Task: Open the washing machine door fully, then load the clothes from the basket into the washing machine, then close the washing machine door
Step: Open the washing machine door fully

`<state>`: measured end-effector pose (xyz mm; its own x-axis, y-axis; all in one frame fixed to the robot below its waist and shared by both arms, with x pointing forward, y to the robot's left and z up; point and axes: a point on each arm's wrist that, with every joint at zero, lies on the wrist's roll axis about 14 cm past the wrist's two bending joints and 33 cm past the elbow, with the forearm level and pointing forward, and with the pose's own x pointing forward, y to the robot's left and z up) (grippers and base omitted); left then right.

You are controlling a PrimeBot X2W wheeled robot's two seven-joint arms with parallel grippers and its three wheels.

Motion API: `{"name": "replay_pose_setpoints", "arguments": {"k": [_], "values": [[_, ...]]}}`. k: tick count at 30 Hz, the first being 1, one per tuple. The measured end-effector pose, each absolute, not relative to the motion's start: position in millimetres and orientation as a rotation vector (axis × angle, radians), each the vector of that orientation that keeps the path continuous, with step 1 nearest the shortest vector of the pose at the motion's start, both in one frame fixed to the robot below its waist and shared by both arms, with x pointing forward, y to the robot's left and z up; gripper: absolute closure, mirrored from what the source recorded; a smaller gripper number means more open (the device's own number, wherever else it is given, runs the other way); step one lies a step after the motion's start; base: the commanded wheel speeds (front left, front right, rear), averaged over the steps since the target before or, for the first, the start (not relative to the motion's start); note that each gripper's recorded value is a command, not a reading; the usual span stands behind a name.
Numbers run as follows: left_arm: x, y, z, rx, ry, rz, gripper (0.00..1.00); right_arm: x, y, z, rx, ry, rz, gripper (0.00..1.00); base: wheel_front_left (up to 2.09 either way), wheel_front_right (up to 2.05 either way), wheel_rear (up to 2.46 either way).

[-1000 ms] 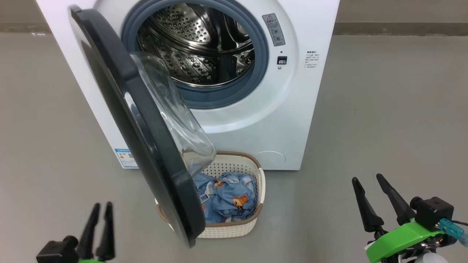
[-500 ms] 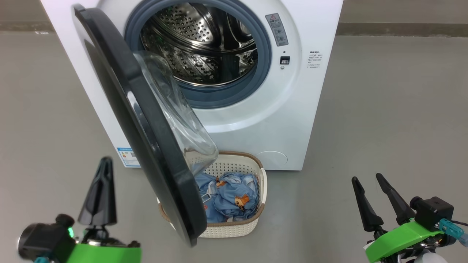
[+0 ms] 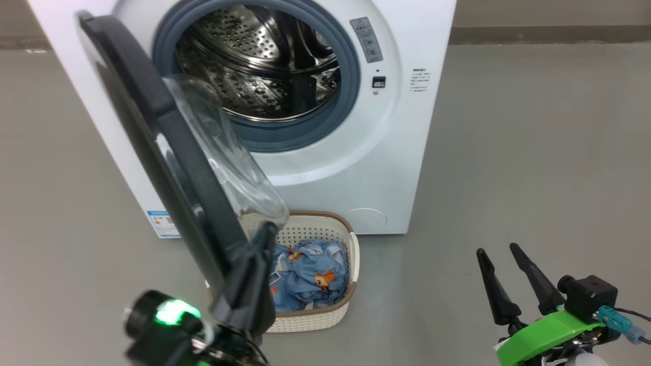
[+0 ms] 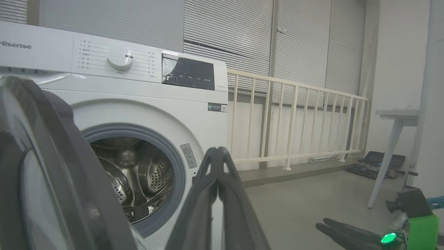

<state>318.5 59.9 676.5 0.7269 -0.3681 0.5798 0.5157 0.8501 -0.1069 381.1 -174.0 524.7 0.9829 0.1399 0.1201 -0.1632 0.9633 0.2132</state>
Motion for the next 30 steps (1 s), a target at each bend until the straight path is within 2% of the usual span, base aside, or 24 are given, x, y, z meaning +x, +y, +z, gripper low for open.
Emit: {"name": "replay_pose_setpoints", "arguments": {"k": [5, 14, 21, 30], "values": [[328, 36, 642, -0.308, -0.435, -0.555, 1.0, 377, -179, 520, 0.225, -0.093, 0.138, 0.0, 0.0, 0.0, 0.0], [348, 28, 578, -0.324, -0.211, -0.536, 1.0, 372, -194, 514, 0.225, -0.08, 0.091, 0.0, 0.0, 0.0, 0.0], [355, 31, 549, -0.325, -0.118, -0.51, 1.0, 371, -197, 511, 0.226, -0.073, 0.08, 0.0, 0.0, 0.0, 0.0], [360, 56, 536, -0.349, -0.099, -0.403, 1.0, 376, -186, 510, 0.229, -0.066, 0.111, 0.0, 0.0, 0.0, 0.0]]}}
